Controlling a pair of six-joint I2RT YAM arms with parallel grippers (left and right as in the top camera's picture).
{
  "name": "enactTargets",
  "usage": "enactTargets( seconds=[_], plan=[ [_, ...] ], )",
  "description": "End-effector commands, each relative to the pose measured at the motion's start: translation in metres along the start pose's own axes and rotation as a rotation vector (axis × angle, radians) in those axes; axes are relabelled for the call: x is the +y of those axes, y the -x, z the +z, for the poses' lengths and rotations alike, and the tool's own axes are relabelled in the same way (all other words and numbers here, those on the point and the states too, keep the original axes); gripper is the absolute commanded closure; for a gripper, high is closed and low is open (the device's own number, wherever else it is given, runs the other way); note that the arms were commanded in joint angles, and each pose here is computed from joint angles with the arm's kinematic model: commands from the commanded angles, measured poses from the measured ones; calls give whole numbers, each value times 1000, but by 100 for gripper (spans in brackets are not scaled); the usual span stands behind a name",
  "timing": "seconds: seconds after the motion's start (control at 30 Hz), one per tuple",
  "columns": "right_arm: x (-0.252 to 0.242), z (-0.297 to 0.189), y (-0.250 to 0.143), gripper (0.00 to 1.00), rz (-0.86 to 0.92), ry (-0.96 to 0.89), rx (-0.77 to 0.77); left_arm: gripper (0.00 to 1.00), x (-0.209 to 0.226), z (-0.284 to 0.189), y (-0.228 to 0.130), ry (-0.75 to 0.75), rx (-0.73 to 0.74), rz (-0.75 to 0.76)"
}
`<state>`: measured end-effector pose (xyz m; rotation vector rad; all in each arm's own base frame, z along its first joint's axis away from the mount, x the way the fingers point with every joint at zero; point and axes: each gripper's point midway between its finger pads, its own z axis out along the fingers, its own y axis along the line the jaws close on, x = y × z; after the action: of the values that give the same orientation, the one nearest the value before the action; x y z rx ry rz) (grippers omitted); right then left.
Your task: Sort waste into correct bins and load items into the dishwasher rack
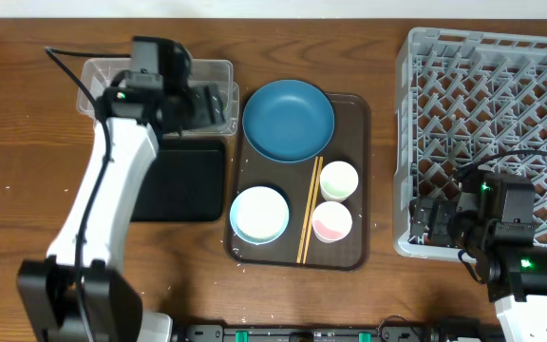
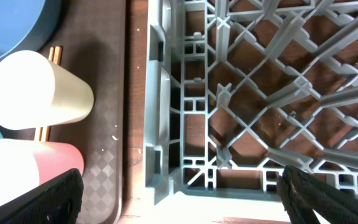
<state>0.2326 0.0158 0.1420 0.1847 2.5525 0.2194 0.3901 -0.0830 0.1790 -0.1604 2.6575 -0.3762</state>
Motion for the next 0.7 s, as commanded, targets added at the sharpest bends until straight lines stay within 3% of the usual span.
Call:
enactTargets(
  seconds=[0.0,0.3,0.53,0.67],
  plan=[
    [6,-5,8,1,1,15,-23,12,-18,0,-28,-1,89,11],
    [5,-5,8,1,1,14,-23,14,-89,14,-126,-84,331,231],
    [6,-5,7,1,1,15,-22,16,-131,30,-186,-144,379,422],
    [5,-5,7,1,1,14,-19,26,-143,44,-214,-163,396,487]
  ],
)
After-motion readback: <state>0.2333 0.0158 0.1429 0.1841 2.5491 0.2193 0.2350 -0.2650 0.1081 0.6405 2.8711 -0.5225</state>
